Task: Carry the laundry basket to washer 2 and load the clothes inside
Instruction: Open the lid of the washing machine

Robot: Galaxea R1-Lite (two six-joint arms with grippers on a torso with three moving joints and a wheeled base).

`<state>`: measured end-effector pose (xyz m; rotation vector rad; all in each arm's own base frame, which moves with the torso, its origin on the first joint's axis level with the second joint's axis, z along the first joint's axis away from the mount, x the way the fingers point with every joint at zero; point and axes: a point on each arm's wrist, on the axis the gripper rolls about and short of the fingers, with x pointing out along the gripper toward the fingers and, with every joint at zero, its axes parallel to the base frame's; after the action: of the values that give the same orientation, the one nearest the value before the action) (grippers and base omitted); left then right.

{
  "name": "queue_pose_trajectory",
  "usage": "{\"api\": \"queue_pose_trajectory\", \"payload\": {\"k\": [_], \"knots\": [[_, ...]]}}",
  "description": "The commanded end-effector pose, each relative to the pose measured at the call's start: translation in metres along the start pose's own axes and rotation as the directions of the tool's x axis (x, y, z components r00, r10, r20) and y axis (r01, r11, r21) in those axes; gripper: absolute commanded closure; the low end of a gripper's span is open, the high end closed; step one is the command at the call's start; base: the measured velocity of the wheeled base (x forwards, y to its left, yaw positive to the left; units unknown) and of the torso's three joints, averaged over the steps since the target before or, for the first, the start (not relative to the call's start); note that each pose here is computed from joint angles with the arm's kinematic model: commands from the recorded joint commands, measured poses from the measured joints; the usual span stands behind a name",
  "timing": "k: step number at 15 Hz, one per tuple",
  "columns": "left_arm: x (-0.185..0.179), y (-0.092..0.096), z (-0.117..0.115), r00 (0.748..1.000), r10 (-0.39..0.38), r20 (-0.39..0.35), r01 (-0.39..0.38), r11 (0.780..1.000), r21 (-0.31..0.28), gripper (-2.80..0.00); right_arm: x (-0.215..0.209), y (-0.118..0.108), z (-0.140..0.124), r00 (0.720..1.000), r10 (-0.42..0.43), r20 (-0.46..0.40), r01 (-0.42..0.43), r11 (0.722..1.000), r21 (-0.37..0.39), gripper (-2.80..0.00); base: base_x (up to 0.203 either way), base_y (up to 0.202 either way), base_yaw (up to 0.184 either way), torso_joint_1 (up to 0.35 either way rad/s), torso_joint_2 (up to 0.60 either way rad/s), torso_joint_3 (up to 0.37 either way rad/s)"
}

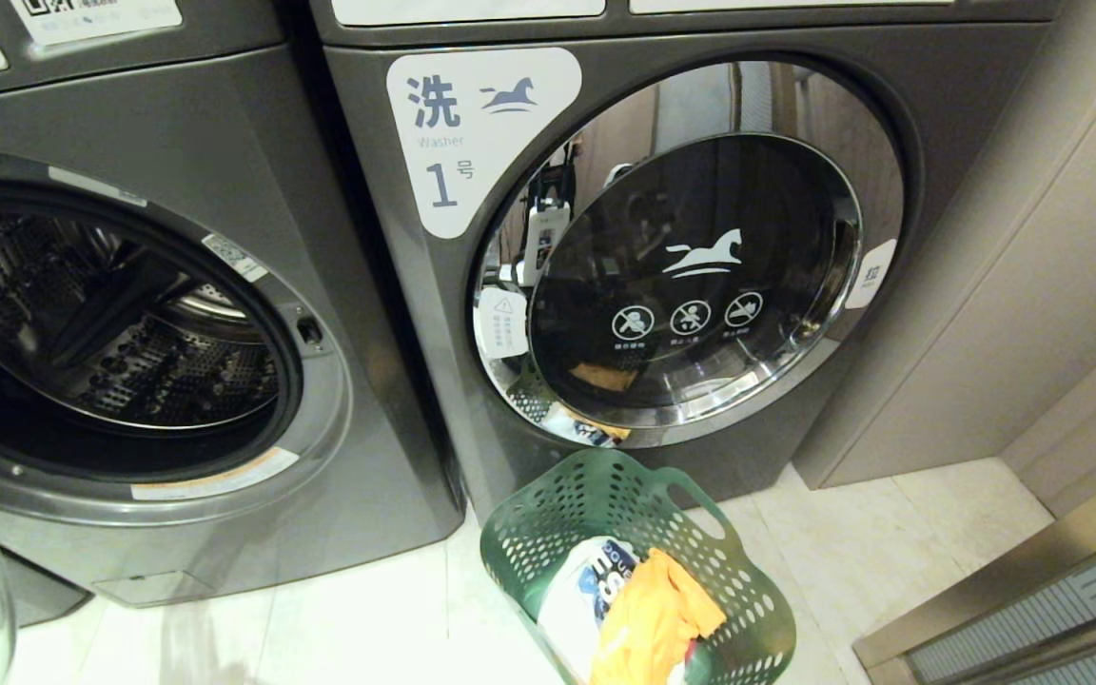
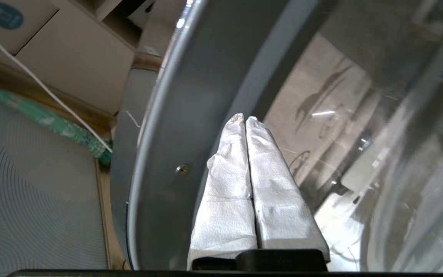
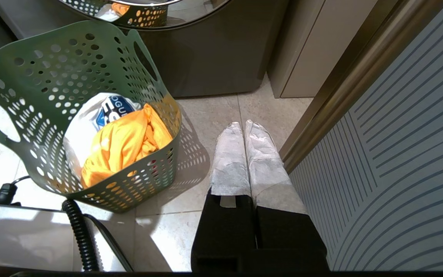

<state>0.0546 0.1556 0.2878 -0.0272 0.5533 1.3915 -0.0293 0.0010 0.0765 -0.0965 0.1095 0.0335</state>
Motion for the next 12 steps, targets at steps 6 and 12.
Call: {"api": "queue_pose_trajectory", "payload": {"k": [6,12], "knots": [[0.140,0.050,0.009,0.990,0.139,-0.015,-0.140,0.987,-0.072,0.00,0.000,0.000,0.000,1.000,-0.003,-0.003,0.003,1.000,0.002,0.00,0.000,0.000,0.000,0.000,0.00,0.000],[0.068,0.024,0.017,0.948,-0.243,0.208,0.255,0.966,-0.036,0.00,0.000,0.000,0.000,1.000,-0.003,-0.003,0.003,1.000,0.008,0.00,0.000,0.000,0.000,0.000,0.00,0.000]]}}
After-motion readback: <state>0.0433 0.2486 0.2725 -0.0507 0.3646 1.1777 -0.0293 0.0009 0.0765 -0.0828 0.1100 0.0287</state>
